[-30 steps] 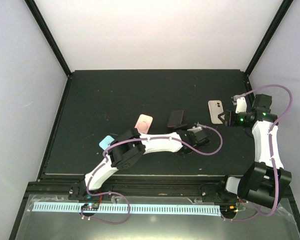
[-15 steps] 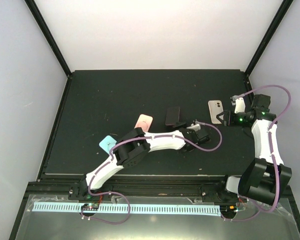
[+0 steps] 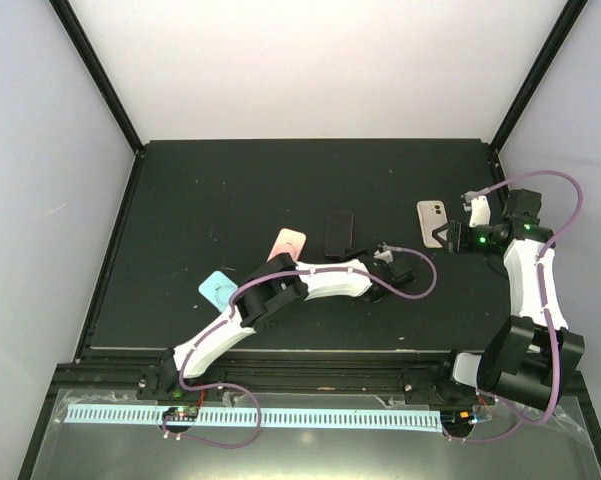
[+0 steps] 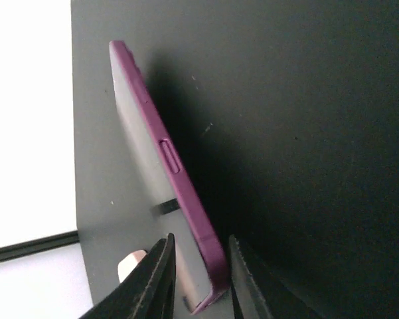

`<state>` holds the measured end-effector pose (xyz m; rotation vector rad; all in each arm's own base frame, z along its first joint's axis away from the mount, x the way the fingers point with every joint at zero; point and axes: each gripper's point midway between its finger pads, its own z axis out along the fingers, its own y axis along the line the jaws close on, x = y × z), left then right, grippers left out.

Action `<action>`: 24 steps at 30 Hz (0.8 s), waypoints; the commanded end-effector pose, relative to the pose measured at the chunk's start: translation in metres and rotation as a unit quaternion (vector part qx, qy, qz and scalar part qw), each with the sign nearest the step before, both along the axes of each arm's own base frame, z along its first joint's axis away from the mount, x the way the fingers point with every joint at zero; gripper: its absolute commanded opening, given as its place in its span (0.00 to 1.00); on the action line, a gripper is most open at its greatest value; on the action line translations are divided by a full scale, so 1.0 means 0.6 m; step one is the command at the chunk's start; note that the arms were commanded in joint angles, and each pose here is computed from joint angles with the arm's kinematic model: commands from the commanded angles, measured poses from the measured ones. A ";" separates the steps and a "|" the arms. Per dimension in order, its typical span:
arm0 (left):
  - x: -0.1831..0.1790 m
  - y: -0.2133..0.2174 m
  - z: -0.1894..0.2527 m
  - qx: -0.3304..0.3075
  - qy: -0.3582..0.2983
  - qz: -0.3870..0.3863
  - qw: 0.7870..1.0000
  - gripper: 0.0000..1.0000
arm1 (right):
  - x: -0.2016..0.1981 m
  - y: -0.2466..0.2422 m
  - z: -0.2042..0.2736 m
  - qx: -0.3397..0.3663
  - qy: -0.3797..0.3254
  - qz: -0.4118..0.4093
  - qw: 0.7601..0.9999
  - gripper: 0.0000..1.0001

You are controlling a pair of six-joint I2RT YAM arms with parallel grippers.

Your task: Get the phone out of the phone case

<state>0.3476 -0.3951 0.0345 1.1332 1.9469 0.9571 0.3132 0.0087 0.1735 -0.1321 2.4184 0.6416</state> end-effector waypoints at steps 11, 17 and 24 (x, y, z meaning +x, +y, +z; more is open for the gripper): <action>-0.033 -0.018 0.055 -0.157 0.066 -0.009 0.985 0.68 | 0.000 0.001 0.004 -0.004 -0.008 0.008 1.000 0.51; -0.070 0.008 0.126 -0.287 0.109 -0.015 0.952 0.90 | 0.009 -0.006 0.078 -0.042 -0.068 0.004 0.997 0.51; -0.041 0.138 0.152 -0.404 0.150 0.067 0.900 0.99 | -0.009 0.028 0.202 -0.079 -0.200 0.006 0.977 0.66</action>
